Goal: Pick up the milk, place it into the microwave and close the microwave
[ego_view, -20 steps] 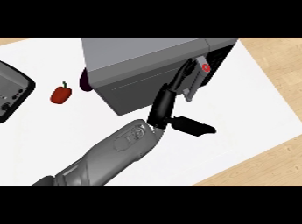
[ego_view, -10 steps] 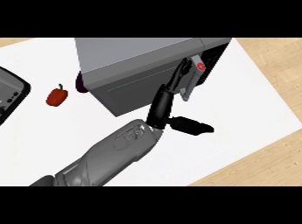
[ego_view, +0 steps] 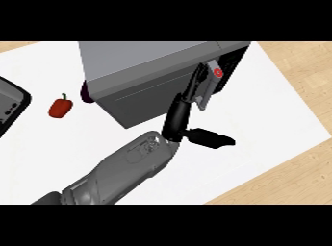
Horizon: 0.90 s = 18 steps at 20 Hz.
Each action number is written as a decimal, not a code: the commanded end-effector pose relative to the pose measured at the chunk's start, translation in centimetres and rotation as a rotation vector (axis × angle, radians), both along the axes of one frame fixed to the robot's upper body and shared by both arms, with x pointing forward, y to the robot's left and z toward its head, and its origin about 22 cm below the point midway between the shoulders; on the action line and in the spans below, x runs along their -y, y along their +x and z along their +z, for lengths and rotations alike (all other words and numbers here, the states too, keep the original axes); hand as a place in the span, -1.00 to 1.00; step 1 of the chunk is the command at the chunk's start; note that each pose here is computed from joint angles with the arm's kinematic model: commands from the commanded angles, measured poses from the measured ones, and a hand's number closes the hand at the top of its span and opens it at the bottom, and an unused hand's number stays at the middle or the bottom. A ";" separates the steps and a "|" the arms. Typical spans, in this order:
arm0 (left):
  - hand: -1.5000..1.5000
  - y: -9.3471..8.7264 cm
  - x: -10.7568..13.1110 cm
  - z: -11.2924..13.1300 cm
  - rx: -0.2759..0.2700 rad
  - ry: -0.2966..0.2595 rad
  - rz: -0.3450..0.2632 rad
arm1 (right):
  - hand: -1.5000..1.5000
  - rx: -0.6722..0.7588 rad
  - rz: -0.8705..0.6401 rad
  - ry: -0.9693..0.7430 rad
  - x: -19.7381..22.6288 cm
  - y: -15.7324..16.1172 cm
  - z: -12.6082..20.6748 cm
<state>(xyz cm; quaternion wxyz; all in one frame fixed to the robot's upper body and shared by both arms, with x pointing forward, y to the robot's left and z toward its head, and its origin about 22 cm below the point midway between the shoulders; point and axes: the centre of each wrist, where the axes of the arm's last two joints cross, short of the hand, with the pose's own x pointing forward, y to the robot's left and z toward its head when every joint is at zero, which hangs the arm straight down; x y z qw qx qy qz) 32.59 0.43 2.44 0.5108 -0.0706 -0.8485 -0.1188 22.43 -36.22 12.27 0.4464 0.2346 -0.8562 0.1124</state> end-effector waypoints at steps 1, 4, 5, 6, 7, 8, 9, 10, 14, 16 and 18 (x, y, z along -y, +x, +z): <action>-1.00 1.4 0.4 1.1 -0.019 -0.003 0.026 | -1.00 -0.008 -0.003 0.008 0.2 0.2 0.2; -1.00 1.5 0.5 1.3 -0.022 -0.013 0.035 | -1.00 -0.018 0.007 0.004 0.4 0.3 0.2; -1.00 1.4 0.5 1.2 -0.016 -0.016 0.028 | -1.00 -0.004 0.017 0.013 0.2 0.4 0.4; -1.00 1.5 0.5 1.2 -0.021 -0.015 0.029 | -1.00 -0.006 0.013 0.007 0.3 0.5 0.7; -1.00 1.5 0.4 1.2 -0.011 -0.010 0.037 | -1.00 0.001 0.020 -0.008 0.5 0.5 1.1; -1.00 1.5 0.4 1.1 -0.024 -0.017 0.037 | -1.00 -0.006 0.020 -0.014 0.6 0.5 1.2; -1.00 1.5 0.5 1.2 -0.025 -0.020 0.036 | -1.00 -0.014 0.016 -0.008 0.6 0.6 1.0; -1.00 1.8 0.4 1.4 -0.017 -0.018 0.037 | -1.00 -0.003 0.016 0.005 0.6 0.7 1.1; -1.00 1.6 0.5 1.1 -0.016 -0.017 0.032 | -1.00 -0.013 0.039 -0.001 0.6 0.8 1.3; -1.00 1.6 0.5 1.0 -0.015 -0.026 0.034 | -1.00 -0.009 0.057 -0.005 0.5 0.8 1.4; -1.00 1.7 0.5 1.0 -0.015 -0.024 0.035 | -1.00 -0.010 0.052 0.001 0.6 0.8 1.5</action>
